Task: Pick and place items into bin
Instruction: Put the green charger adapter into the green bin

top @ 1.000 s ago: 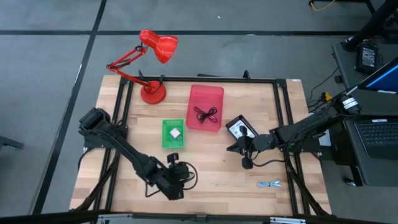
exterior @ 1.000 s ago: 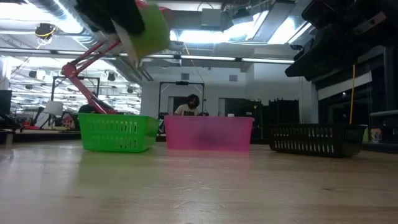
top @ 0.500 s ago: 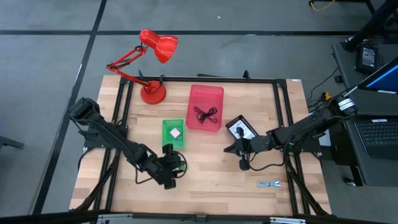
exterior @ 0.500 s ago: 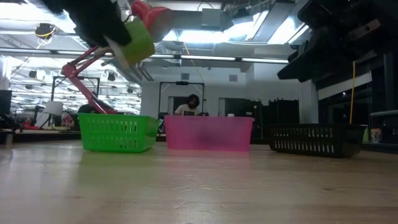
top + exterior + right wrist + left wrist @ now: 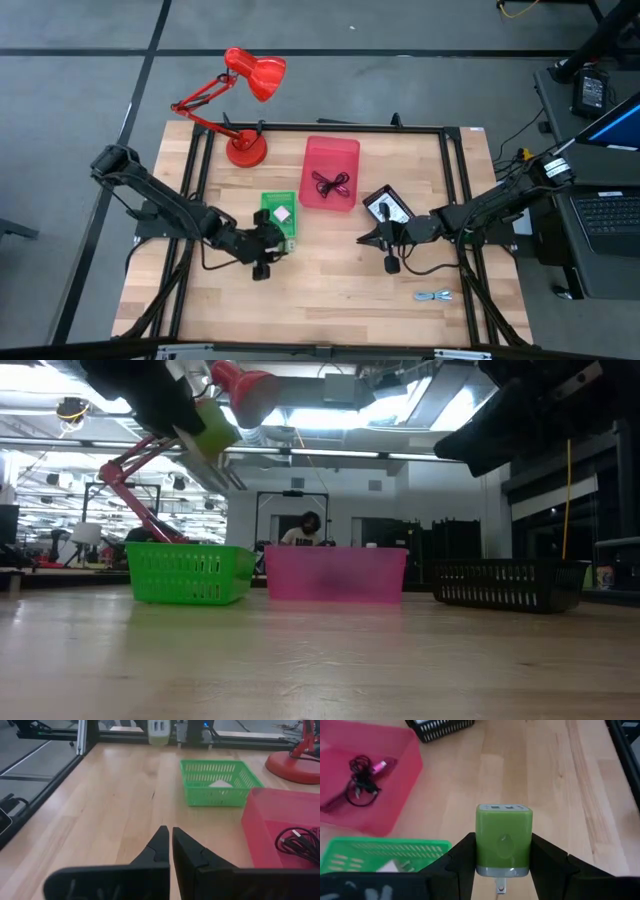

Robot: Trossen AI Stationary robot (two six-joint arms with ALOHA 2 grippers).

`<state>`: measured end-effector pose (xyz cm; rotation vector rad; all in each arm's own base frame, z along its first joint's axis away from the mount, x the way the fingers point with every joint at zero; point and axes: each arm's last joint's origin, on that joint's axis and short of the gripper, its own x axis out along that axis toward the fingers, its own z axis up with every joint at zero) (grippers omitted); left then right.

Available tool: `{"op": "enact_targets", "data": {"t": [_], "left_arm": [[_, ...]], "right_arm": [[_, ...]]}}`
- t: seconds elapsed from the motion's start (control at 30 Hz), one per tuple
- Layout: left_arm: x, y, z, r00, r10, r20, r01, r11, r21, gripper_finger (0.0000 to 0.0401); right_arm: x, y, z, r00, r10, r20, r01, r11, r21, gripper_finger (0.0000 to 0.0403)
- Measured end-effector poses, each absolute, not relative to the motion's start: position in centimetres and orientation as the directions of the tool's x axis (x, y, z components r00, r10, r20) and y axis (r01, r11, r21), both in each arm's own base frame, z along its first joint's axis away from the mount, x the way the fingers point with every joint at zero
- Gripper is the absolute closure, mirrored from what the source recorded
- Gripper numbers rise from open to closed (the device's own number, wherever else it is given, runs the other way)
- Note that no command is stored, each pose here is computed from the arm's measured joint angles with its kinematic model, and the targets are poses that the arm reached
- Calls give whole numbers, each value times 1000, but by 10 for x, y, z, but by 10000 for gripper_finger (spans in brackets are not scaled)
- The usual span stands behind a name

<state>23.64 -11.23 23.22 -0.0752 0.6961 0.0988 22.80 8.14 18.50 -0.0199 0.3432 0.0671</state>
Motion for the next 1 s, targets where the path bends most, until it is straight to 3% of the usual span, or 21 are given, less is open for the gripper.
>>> {"op": "enact_targets", "data": {"t": [0.63, 1.0], "left_arm": [[247, -64, 240, 761, 7, -648, -25, 1000, -18, 258], [233, -38, 247, 714, 51, -698, -88, 996, -18, 258]], "right_arm": [[228, 81, 185, 939, 61, -338, -69, 998, -12, 398], [228, 81, 185, 938, 61, -341, -69, 998, -13, 398]]}}
